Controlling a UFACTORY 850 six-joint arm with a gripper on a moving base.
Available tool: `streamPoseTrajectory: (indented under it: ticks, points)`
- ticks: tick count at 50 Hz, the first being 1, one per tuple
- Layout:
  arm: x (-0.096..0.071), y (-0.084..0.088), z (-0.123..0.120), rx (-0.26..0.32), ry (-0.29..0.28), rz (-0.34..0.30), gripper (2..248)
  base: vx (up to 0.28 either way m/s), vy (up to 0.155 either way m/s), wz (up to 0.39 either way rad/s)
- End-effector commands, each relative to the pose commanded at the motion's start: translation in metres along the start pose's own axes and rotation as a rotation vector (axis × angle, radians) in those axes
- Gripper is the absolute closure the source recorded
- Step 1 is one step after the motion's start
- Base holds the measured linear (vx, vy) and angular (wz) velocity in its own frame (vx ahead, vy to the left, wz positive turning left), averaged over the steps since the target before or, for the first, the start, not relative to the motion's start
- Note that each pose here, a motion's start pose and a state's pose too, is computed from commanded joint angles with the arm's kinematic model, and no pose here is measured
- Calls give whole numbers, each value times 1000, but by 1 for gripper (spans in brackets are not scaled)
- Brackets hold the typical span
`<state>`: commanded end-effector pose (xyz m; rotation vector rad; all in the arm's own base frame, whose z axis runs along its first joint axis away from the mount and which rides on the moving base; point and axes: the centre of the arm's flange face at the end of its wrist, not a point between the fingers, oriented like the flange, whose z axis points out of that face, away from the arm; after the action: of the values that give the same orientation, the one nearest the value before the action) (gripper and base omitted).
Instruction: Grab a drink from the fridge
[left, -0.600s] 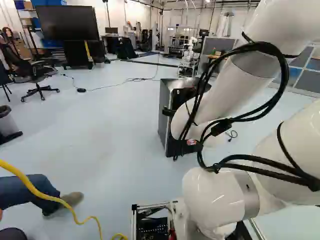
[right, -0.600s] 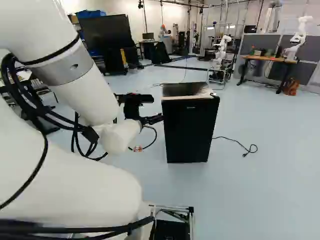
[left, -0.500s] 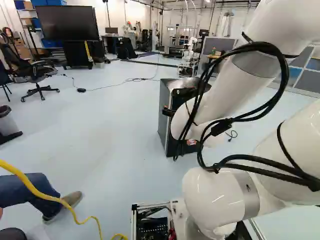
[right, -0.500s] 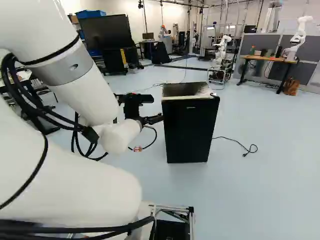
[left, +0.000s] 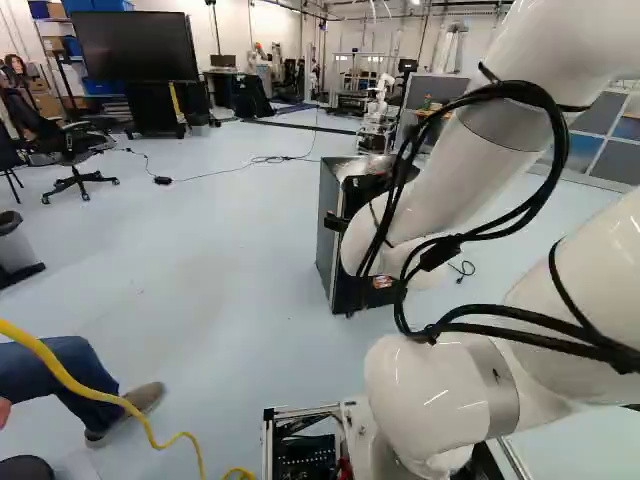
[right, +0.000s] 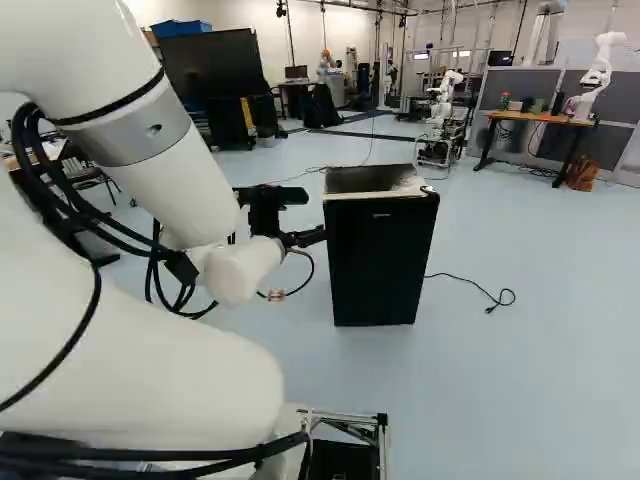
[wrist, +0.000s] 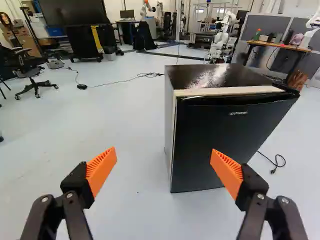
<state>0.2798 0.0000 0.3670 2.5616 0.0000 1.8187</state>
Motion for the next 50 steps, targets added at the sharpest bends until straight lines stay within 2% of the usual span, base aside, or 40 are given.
streamPoseTrajectory:
  ticks: [21, 50]
  points:
    - [8, -1, 17, 2, -7, -1, 3, 0, 0, 0]
    - [28, -15, 63, 23, -16, 2, 3, 0, 0, 0]
